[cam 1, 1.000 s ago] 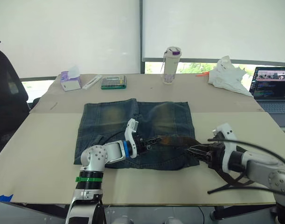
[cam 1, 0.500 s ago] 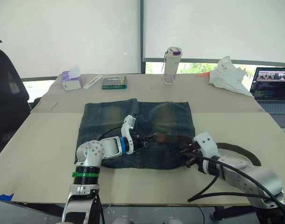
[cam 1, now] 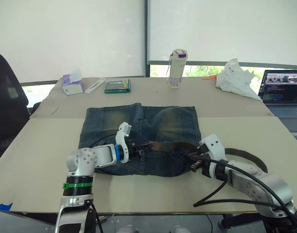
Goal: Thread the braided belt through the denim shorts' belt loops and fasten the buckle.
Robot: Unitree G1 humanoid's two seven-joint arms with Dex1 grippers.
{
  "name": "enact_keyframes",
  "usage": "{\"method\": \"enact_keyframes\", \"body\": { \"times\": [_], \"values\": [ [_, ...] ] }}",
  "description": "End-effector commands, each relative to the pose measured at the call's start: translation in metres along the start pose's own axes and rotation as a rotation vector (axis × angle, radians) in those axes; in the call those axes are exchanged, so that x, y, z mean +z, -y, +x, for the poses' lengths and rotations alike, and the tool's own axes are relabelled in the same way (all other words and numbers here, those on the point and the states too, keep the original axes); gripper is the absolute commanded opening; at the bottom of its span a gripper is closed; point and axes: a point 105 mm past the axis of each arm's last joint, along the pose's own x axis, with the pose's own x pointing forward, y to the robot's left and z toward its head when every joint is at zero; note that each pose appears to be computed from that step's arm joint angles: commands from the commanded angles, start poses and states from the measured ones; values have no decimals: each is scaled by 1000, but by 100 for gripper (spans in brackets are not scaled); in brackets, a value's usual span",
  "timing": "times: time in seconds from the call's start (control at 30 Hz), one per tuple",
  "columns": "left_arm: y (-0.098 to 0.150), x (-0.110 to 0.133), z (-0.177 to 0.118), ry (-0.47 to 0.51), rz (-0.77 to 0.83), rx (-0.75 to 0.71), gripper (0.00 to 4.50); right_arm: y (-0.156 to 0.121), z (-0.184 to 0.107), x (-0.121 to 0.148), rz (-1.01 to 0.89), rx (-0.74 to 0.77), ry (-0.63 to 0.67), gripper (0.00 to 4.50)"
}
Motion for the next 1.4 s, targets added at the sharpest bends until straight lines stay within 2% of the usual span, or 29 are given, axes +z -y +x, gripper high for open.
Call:
{"method": "enact_keyframes", "body": {
  "times": [0.03,0.17,0.4,0.5,0.57,0.6,0.83,0.97,1.0,1.1,1.2,1.3,1.4],
  "values": [
    [6,3,-2,24,19,7,0,-15,-8,20,-32,66,63,61],
    [15,-4,10,22,10,-16,0,-8,4,15,-45,-14,-37,182],
    [22,-5,14,11,28,-43,0,13,17,-16,-101,-154,-253,182],
    [22,-2,14,18,40,-38,0,17,18,-33,-122,-176,-330,101],
    [22,-1,13,21,42,-36,0,19,17,-38,-134,-190,-349,31],
    [21,-1,13,21,44,-36,0,20,17,-38,-132,-194,-348,6],
    [3,5,-5,44,49,31,0,24,15,-33,-65,-233,-284,6],
    [-26,20,-41,102,13,134,0,34,7,-33,1,-287,-253,6],
    [-33,29,-56,144,-14,155,0,37,4,-32,21,-310,-241,6],
    [-44,43,-84,202,-59,180,0,44,-5,-33,48,-356,-221,6],
    [-37,44,-93,178,-92,109,0,47,-12,-28,62,-372,-176,6],
    [-17,40,-85,121,-116,-17,0,40,-15,-20,77,-304,-123,6],
    [3,30,-72,44,-148,-151,0,25,-24,-15,72,-182,-94,96]
  ]
}}
